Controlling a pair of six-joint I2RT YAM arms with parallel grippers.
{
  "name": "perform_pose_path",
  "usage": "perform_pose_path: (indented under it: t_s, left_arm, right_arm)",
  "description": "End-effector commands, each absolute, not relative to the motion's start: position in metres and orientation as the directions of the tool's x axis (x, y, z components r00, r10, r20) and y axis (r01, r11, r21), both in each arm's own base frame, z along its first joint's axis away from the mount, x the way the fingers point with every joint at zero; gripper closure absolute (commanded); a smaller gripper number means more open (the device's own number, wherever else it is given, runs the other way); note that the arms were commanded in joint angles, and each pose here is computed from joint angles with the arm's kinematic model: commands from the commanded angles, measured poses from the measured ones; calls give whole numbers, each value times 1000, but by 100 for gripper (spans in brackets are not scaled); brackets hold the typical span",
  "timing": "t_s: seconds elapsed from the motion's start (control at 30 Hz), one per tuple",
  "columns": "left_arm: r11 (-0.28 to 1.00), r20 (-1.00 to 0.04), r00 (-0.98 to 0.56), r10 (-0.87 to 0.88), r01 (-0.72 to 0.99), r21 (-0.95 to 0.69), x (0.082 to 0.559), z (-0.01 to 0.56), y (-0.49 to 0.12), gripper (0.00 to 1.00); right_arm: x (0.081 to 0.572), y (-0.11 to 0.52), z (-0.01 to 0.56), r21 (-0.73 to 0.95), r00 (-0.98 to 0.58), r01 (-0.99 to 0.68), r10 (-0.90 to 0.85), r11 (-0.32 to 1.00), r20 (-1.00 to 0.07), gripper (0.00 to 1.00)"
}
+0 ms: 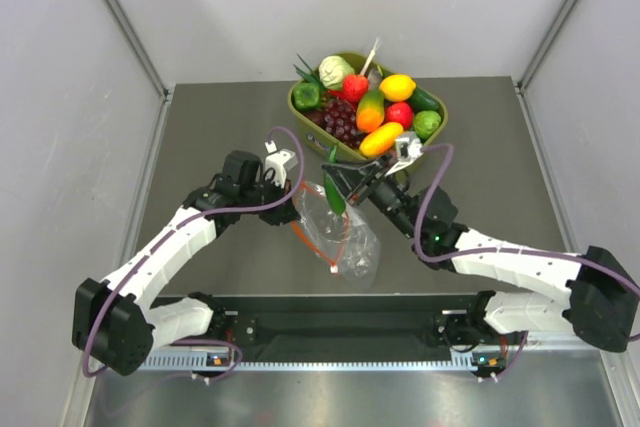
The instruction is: Open the zip-top bag and remove the fake food
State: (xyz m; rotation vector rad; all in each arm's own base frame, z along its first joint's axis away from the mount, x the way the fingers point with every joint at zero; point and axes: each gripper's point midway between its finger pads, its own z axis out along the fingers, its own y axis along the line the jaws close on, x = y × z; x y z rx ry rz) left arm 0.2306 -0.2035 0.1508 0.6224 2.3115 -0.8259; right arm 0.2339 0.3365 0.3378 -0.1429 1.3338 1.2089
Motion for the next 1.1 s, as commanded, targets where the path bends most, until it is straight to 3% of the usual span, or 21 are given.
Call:
perform_pose_path:
  t_s: [0.0, 0.27, 0.57, 1.07]
  left_arm:
    - [688, -705, -675, 217, 618, -380, 239, 162, -205, 100]
    - [694, -705, -675, 218, 615, -374, 239, 161, -204, 100]
    - [693, -704, -675, 219, 616, -375, 239, 161, -205, 100]
    - [700, -702, -677, 221, 611, -369, 240, 160, -203, 100]
  right_arm:
    - [241, 295, 397, 509, -79, -740, 696, 439, -714, 100]
    - [271, 240, 426, 476, 74, -672, 691, 567, -719, 100]
    - [346, 194, 391, 512, 164, -460, 637, 725, -753, 100]
    - [423, 144, 348, 520, 203, -219, 560, 825, -803, 100]
